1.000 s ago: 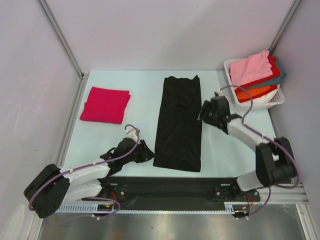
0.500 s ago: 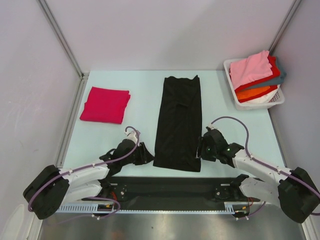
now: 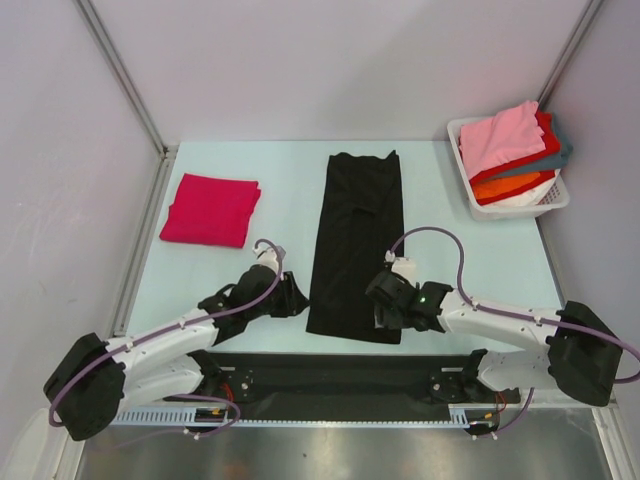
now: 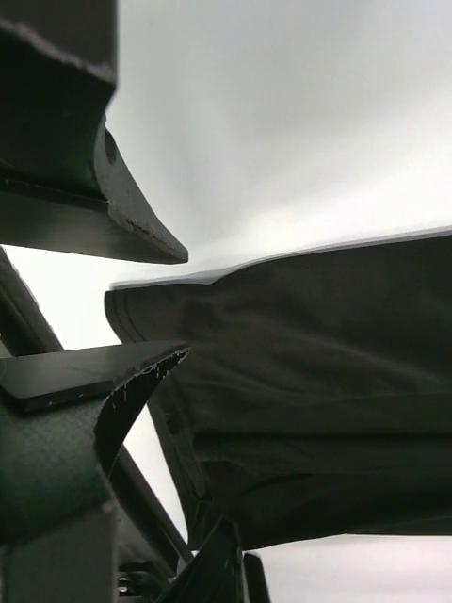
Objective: Fold and stack the t-shirts
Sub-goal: Fold the tshirt
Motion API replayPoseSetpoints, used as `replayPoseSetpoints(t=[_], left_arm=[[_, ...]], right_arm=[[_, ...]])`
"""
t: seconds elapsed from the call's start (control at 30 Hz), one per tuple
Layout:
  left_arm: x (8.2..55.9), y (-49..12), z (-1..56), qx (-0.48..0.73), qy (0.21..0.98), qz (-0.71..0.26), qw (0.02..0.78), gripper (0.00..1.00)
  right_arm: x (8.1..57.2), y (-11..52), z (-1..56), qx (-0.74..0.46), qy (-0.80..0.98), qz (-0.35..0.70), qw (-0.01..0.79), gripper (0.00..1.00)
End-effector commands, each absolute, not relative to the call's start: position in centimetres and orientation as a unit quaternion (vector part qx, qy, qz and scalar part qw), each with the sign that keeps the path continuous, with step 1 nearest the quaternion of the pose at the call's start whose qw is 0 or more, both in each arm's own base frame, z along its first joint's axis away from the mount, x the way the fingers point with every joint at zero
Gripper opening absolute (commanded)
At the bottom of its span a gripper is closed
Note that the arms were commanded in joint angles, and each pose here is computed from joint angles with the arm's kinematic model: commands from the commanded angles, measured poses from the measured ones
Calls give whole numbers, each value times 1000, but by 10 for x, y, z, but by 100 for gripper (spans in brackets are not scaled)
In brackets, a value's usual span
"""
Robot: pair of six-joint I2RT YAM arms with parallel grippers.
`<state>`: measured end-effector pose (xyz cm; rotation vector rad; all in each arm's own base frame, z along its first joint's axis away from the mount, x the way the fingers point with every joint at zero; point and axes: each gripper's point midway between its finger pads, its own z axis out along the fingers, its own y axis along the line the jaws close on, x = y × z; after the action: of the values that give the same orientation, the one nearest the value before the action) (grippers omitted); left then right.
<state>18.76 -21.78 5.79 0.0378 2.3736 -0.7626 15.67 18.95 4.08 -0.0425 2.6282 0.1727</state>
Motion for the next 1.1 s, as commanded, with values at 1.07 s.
replayPoseSetpoints(t=[1.07], left_arm=[[187,-216,49,25,907,-276,315,42]], right_arm=[[154,237,27,-61,969,70,227,31]])
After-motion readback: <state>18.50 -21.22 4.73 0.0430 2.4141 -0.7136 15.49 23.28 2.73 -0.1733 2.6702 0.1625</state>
